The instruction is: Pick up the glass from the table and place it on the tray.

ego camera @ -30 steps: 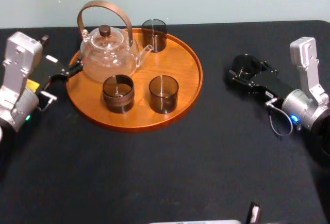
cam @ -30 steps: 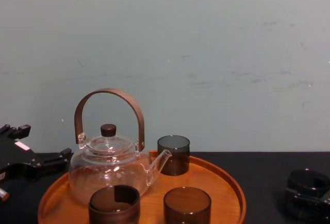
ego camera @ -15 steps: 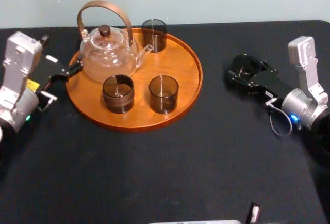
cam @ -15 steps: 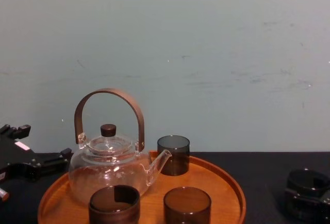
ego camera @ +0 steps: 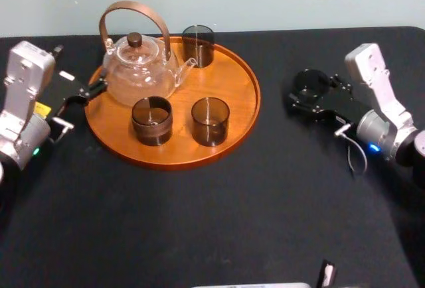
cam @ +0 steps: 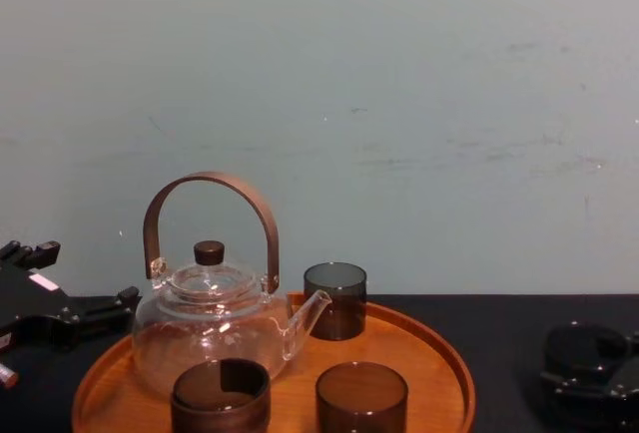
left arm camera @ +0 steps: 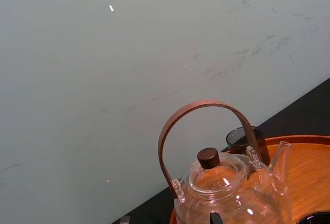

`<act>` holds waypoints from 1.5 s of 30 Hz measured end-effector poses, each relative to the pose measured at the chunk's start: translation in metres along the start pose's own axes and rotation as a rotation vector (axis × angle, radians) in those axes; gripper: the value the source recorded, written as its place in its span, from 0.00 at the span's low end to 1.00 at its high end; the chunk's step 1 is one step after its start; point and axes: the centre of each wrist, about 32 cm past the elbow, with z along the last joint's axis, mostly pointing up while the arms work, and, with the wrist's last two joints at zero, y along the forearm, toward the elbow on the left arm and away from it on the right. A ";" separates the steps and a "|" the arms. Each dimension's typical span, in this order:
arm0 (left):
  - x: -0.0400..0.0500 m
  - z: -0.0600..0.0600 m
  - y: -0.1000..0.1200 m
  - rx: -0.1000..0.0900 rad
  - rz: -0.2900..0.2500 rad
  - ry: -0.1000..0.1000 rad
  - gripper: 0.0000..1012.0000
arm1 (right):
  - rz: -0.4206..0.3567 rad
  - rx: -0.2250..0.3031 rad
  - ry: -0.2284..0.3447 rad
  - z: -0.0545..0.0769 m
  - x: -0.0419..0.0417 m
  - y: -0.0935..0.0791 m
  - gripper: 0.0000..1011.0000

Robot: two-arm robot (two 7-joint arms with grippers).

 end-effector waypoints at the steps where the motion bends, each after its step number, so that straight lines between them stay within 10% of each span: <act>1: 0.0000 0.000 0.000 0.000 0.000 0.000 0.99 | 0.002 -0.001 -0.006 0.001 -0.0005 0.000 0.89; 22: 0.0000 0.000 0.000 0.000 0.000 0.000 0.99 | 0.071 0.111 -0.145 0.053 -0.0162 0.020 0.90; 45: 0.0000 0.000 0.000 0.000 0.000 0.000 0.99 | 0.158 0.151 -0.156 0.059 -0.0213 0.068 0.89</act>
